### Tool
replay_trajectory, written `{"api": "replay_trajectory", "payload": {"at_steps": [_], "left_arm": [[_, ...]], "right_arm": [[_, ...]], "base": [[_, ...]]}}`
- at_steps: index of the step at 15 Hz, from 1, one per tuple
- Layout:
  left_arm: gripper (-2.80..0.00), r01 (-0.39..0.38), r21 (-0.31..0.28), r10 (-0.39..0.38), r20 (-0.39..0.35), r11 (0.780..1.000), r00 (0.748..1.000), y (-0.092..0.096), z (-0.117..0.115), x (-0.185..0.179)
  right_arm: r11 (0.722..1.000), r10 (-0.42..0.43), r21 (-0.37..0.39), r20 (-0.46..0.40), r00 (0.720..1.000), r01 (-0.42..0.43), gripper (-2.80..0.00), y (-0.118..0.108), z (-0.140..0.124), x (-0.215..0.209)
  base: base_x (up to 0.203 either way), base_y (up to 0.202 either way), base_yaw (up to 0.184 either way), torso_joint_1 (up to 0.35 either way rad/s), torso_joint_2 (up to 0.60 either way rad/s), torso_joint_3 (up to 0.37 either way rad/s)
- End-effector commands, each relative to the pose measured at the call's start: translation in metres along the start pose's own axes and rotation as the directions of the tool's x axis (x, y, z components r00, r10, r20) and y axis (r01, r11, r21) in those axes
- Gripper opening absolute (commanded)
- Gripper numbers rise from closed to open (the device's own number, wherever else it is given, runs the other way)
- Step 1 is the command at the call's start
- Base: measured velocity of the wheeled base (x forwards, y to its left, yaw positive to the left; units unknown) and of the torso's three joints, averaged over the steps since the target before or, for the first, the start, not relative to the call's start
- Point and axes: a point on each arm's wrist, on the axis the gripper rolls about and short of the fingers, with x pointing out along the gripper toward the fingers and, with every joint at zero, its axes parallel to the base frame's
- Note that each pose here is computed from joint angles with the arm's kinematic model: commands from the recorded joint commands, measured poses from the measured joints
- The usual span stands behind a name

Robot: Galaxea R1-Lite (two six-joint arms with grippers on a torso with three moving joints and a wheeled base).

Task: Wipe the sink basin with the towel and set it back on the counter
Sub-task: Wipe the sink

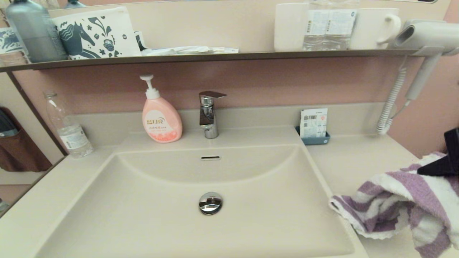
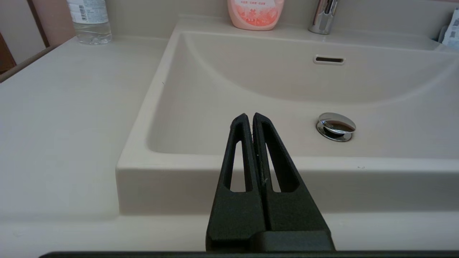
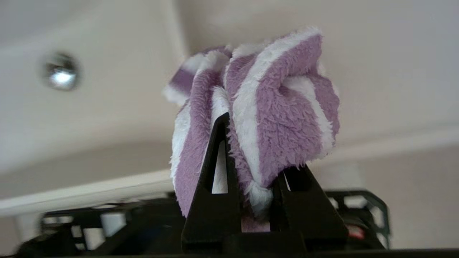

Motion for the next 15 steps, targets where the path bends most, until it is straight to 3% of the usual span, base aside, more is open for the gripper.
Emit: {"api": "replay_trajectory", "payload": {"at_steps": [1, 7, 11, 12, 13, 15], "left_arm": [[-2.80, 0.000, -0.001, 0.000, 0.001, 1.000, 1.000, 0.000, 0.000, 0.000], [-2.80, 0.000, -0.001, 0.000, 0.001, 1.000, 1.000, 0.000, 0.000, 0.000], [-2.80, 0.000, -0.001, 0.000, 0.001, 1.000, 1.000, 0.000, 0.000, 0.000], [-2.80, 0.000, -0.001, 0.000, 0.001, 1.000, 1.000, 0.000, 0.000, 0.000], [-2.80, 0.000, -0.001, 0.000, 0.001, 1.000, 1.000, 0.000, 0.000, 0.000], [-2.80, 0.000, -0.001, 0.000, 0.001, 1.000, 1.000, 0.000, 0.000, 0.000]], "right_arm": [[0.999, -0.050, -0.003, -0.058, 0.997, 0.050, -2.80, -0.003, -0.009, 0.018], [0.994, -0.107, -0.002, -0.137, 0.985, 0.108, -2.80, -0.002, -0.036, 0.100], [0.989, -0.149, -0.026, -0.203, 0.968, 0.147, -2.80, -0.022, -0.077, 0.140], [0.992, -0.124, -0.017, -0.193, 0.973, 0.123, -2.80, -0.025, -0.082, 0.146], [0.999, -0.050, 0.005, -0.181, 0.982, 0.052, -2.80, -0.024, -0.084, 0.151], [0.994, 0.103, 0.046, -0.206, 0.973, -0.096, -2.80, -0.024, -0.085, 0.158]], "base": [[0.000, 0.000, 0.000, 0.000, 0.00, 0.000], [0.000, 0.000, 0.000, 0.000, 0.00, 0.000], [0.000, 0.000, 0.000, 0.000, 0.00, 0.000], [0.000, 0.000, 0.000, 0.000, 0.00, 0.000], [0.000, 0.000, 0.000, 0.000, 0.00, 0.000], [0.000, 0.000, 0.000, 0.000, 0.00, 0.000]]}}
